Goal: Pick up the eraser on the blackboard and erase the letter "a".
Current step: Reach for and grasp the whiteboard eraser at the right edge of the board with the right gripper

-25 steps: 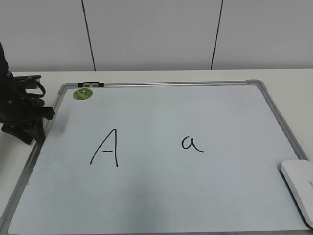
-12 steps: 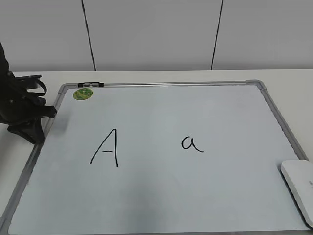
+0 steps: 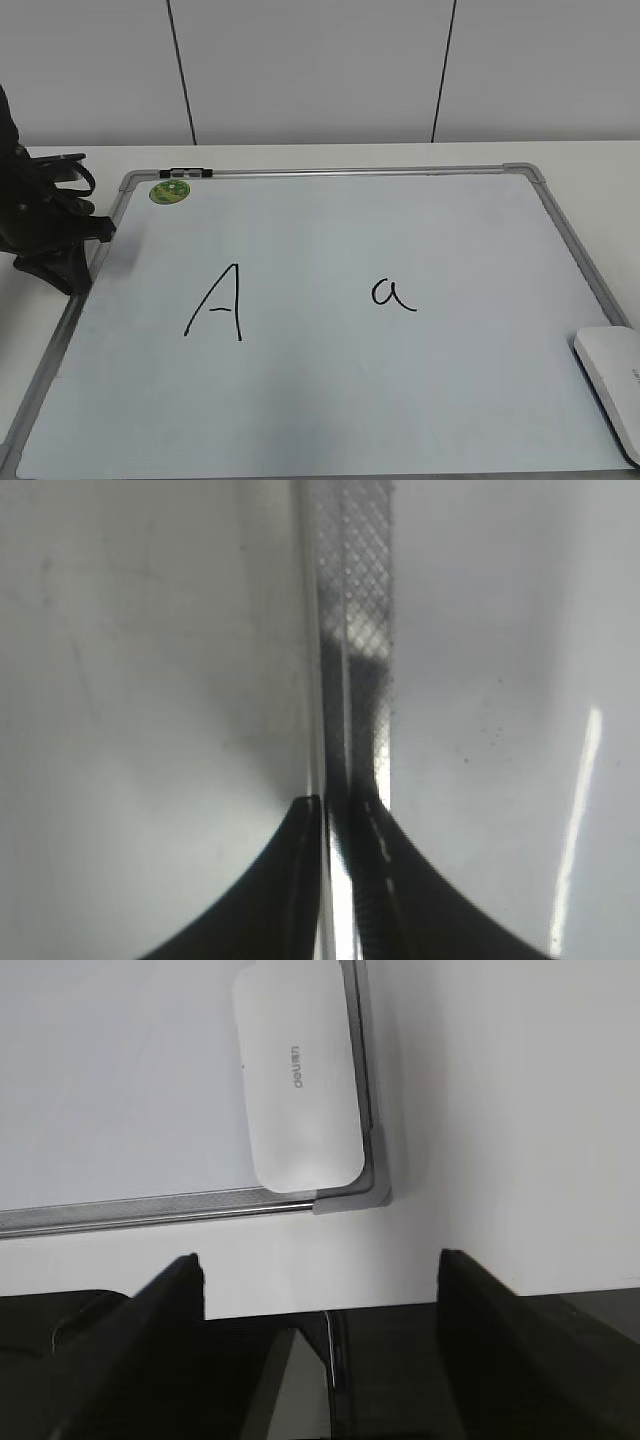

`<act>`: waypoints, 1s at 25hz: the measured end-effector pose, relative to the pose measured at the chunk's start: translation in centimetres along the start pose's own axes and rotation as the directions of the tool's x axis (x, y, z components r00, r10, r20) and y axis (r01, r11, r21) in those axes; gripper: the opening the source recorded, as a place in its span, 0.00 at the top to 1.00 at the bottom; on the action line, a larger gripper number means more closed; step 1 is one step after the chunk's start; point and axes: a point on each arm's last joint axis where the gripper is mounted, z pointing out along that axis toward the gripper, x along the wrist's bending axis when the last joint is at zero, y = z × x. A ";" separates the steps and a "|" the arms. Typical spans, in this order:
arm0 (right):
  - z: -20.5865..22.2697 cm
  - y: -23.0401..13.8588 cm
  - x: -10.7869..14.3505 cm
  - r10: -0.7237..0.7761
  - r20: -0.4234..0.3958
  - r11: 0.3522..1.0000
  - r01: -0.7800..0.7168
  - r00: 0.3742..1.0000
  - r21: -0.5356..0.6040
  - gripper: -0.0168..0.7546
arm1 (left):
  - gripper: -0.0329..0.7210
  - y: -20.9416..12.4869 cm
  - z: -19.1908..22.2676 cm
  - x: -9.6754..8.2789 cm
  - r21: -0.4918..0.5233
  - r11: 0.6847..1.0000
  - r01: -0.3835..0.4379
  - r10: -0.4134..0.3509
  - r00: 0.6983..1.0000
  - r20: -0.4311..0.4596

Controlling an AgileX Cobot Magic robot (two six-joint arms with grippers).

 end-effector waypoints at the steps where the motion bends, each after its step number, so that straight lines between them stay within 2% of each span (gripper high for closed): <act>1: 0.4 0.6 0.0 -0.001 0.000 1.000 0.001 1.000 0.027 0.29 | 0.86 0.0 0.0 0.0 0.000 1.000 0.000 0.000 1.000 0.000; 10: 6.3 5.3 0.3 -0.046 -0.007 0.963 0.047 0.999 0.267 0.28 | 0.84 0.0 0.0 0.0 0.001 1.000 -0.002 0.002 1.000 -0.002; 14: 7.9 5.9 0.4 -0.050 -0.016 0.955 0.052 0.999 0.293 0.24 | 0.83 0.0 0.0 0.0 0.001 1.000 -0.002 0.002 1.000 -0.002; 15: 9.1 6.3 0.4 -0.060 -0.024 0.949 0.065 0.998 0.307 0.14 | 0.83 0.0 0.0 0.0 0.001 1.000 -0.002 0.002 1.000 -0.002; 16: 9.5 6.4 0.5 -0.064 -0.028 0.949 0.070 0.998 0.307 0.13 | 0.83 0.0 0.0 0.0 0.001 1.000 -0.002 0.002 1.000 -0.002; 25: 13.2 7.6 0.6 -0.050 -0.040 0.942 0.061 0.998 0.329 0.11 | 0.81 0.0 0.0 0.0 0.003 1.000 -0.002 0.002 1.000 -0.002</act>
